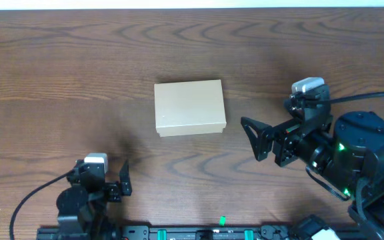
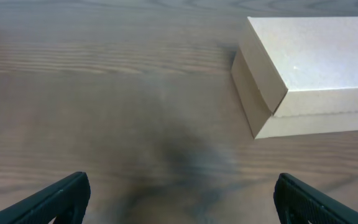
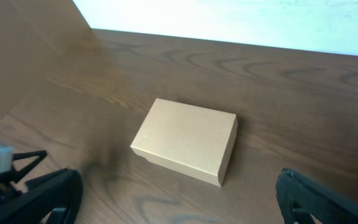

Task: Pack container

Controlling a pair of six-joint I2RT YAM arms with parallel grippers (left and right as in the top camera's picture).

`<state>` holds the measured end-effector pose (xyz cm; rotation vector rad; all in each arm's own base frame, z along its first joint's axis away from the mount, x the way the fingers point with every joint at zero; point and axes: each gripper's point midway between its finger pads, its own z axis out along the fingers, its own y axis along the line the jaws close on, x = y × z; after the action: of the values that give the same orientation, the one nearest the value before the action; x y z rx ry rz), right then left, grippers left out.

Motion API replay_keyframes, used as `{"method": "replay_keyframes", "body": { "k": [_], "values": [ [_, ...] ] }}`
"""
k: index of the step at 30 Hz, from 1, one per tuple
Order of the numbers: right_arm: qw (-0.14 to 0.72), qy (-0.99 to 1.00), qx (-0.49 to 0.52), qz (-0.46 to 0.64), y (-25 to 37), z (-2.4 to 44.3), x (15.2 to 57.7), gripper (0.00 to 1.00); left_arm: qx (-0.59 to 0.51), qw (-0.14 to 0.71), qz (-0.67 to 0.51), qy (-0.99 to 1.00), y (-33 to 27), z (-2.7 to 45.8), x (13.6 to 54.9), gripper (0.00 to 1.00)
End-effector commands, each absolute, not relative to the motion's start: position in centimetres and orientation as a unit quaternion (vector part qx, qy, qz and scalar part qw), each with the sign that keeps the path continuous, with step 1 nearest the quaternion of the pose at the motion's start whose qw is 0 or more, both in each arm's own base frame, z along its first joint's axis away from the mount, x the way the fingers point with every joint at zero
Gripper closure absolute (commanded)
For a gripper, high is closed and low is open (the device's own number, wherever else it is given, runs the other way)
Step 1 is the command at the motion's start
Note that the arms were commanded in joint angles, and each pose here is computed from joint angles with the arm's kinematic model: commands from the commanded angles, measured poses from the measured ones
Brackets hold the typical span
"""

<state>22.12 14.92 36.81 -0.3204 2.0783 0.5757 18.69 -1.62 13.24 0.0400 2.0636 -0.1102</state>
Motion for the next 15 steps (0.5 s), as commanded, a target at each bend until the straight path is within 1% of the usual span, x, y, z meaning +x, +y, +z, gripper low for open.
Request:
{"method": "replay_keyframes", "body": {
  "k": [1, 9, 15],
  "values": [
    [0.466, 0.844, -0.125, 0.234, 14.7, 37.1, 22.1, 0.01, 0.023, 0.509, -0.067, 0.858, -2.3, 12.0, 19.1, 0.05],
    [0.466, 0.844, -0.125, 0.234, 14.7, 37.1, 22.1, 0.01, 0.057, 0.514, -0.121, 0.847, -4.5, 9.9, 20.3, 0.05],
    [0.466, 0.844, -0.125, 0.234, 14.7, 37.1, 22.1, 0.01, 0.071, 0.519, -0.138, 0.841, -5.2, 10.3, 20.3, 0.05]
  ]
}}
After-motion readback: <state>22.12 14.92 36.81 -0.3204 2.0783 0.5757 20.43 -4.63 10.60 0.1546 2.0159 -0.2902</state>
